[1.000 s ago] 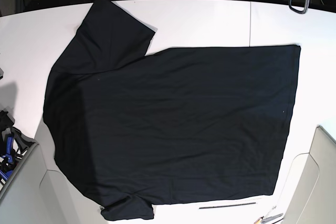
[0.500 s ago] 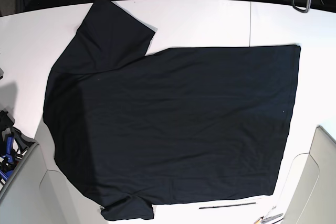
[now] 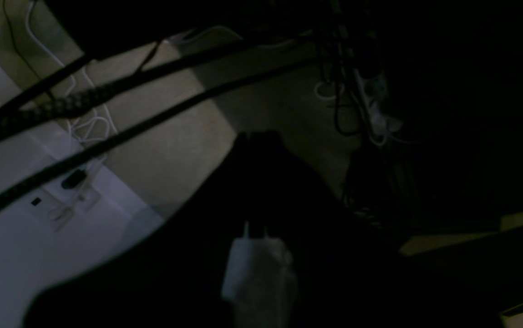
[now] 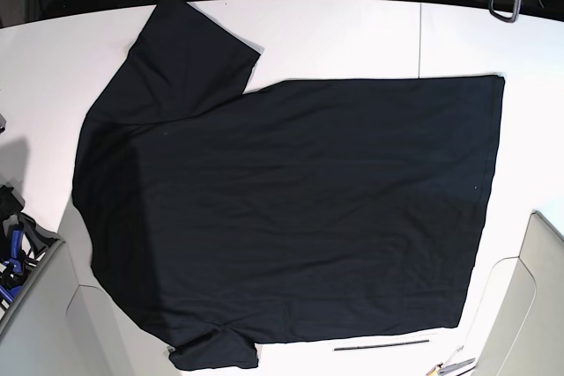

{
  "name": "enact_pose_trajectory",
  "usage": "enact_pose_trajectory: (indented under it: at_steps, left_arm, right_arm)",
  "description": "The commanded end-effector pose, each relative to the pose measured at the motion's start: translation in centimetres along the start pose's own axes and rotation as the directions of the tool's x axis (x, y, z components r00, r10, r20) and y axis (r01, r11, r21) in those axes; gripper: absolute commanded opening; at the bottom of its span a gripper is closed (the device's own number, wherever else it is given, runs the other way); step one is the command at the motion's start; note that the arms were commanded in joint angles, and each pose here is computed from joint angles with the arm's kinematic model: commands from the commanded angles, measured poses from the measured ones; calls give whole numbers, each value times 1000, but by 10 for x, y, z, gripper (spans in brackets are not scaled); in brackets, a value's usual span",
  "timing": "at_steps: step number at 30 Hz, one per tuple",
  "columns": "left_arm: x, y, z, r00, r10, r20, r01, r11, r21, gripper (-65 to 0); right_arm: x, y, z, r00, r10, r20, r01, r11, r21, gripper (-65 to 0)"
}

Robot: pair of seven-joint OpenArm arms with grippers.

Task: Fold the T-shirt properly

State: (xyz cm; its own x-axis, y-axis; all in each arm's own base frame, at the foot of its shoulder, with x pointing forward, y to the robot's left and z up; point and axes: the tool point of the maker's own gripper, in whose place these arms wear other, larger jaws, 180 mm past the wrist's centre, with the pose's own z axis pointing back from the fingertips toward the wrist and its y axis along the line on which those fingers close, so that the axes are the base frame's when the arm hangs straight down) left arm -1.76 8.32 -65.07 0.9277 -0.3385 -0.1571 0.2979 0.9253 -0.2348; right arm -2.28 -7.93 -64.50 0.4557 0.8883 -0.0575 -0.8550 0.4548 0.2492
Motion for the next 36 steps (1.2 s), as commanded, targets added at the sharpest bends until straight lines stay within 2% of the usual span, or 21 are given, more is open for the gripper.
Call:
enact_pose_trajectory:
  at_steps: [1,9,18,28,36]
  left_arm:
    - [-1,-4,0,1000,-3,-3,3,1000,-13,-566]
    - [-11,2,7,997,-20,69,20,1000,6,-566]
    - [-39,10,19,994,-24,109,21,1000,23,-566]
    - [-76,5,21,997,-25,71,24,1000,17,-566]
    - [-92,-8,30,995,-39,88,39,999,5,-566]
  right_arm:
    - [-4,0,0,1000,2,-5,-2,1000,6,-650]
    - [-32,-9,1,999,-9,-41,9,1000,-7,-650]
    - [-54,-13,10,998,-61,-5,61,998,-13,-650]
    - [-90,15,34,999,7,47,-7,1000,-9,-650]
    - [-114,35,60,996,74,49,-74,997,-3,-650]
